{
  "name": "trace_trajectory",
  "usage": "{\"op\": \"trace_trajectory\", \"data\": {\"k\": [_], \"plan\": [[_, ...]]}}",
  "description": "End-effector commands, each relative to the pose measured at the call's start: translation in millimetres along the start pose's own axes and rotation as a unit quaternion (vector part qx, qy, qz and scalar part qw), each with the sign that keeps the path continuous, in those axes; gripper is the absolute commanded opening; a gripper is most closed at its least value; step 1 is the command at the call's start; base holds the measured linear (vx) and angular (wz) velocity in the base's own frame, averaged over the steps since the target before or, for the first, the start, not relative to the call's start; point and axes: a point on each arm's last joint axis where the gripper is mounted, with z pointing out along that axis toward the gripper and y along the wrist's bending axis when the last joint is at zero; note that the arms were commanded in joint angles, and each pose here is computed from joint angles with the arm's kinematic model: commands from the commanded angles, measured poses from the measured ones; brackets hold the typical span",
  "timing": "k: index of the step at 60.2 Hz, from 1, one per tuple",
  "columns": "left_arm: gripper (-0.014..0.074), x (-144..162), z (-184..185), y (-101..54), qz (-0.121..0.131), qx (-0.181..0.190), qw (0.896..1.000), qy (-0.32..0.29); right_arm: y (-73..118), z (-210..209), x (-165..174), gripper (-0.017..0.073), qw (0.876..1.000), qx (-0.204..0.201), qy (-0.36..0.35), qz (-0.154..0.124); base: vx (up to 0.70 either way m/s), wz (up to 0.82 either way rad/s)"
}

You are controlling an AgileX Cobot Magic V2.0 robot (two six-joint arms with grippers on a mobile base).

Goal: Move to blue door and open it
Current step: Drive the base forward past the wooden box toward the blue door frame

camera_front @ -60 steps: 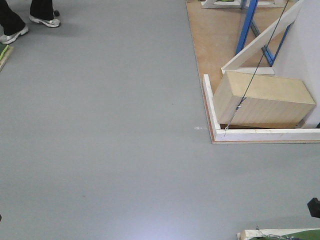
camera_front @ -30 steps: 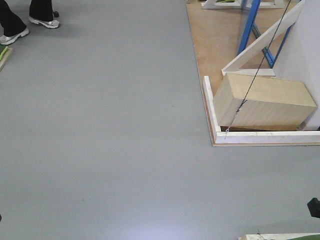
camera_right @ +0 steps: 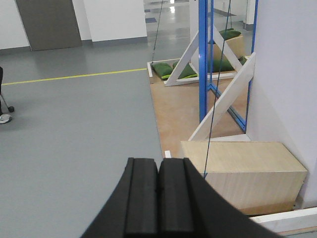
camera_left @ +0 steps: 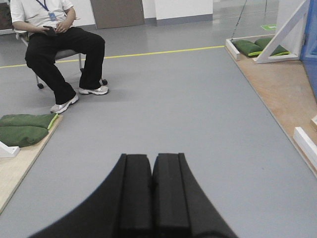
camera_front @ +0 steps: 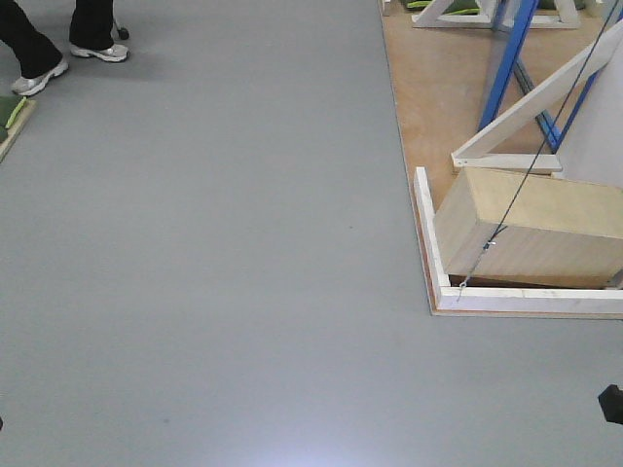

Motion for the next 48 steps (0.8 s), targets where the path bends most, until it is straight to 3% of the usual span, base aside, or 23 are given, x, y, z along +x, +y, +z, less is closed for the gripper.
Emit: {"op": "trace_trajectory", "data": {"k": [1,48], "plan": [[0.0070,-6.2,-0.3,-0.3,-0.004,0.003,0.999,-0.043,0.0,0.6,-1.2,0.0002,0.999,-0.002,-0.038,-0.005,0.23,0.07],[0.0070,-6.2,-0.3,-0.3,-0.004,0.003,0.999,-0.043,0.0,0.6,-1.2,0.0002,0.999,-0.002,-0.038,-0.005,0.26,-0.02]]}}
